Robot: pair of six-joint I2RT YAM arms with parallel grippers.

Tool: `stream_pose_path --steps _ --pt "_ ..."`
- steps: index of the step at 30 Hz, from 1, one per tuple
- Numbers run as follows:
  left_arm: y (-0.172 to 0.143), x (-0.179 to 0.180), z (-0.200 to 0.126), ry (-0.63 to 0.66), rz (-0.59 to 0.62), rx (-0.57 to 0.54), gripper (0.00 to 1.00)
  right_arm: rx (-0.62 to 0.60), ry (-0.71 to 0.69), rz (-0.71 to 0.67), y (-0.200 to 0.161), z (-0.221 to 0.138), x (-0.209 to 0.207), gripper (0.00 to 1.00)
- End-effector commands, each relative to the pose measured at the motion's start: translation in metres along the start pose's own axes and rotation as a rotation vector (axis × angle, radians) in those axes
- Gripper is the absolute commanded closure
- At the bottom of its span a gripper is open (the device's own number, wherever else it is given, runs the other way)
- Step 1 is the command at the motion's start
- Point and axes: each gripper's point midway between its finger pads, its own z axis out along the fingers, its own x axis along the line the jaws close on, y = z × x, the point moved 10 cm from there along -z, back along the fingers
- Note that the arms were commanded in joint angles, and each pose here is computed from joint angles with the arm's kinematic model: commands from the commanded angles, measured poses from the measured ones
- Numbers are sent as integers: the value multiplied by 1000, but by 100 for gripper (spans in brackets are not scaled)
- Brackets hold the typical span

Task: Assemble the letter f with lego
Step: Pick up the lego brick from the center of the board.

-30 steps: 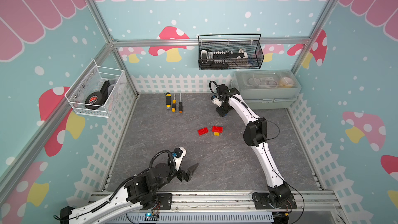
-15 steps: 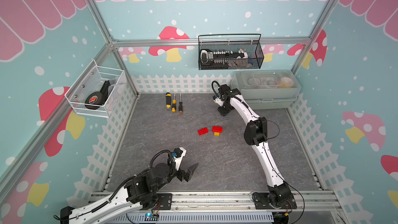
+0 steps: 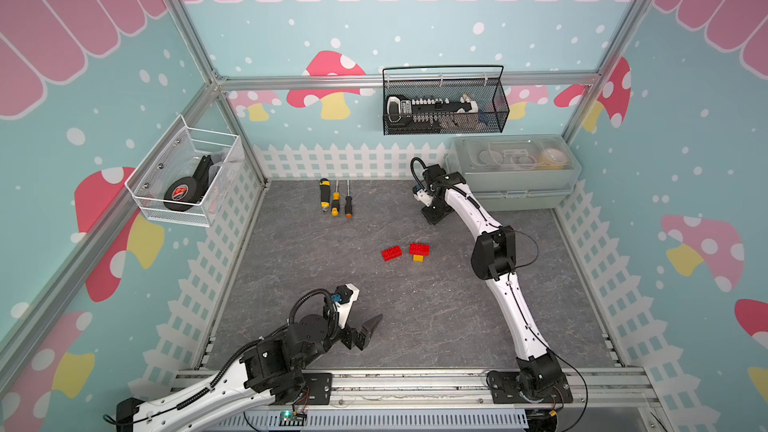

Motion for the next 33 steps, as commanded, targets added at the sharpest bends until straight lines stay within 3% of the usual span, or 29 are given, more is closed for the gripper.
stream_pose_path --steps 1,10,23,33 --pt "-2 0 1 6 19 1 1 24 37 7 -4 9 2 65" --pt "-2 0 1 5 19 1 1 48 28 -33 -15 -18 5 76" --pt "-2 -1 2 -2 21 4 1 -32 148 -311 -55 -129 38 74" --pt "-2 -2 2 -10 22 6 1 24 228 -548 -67 -126 95 72"
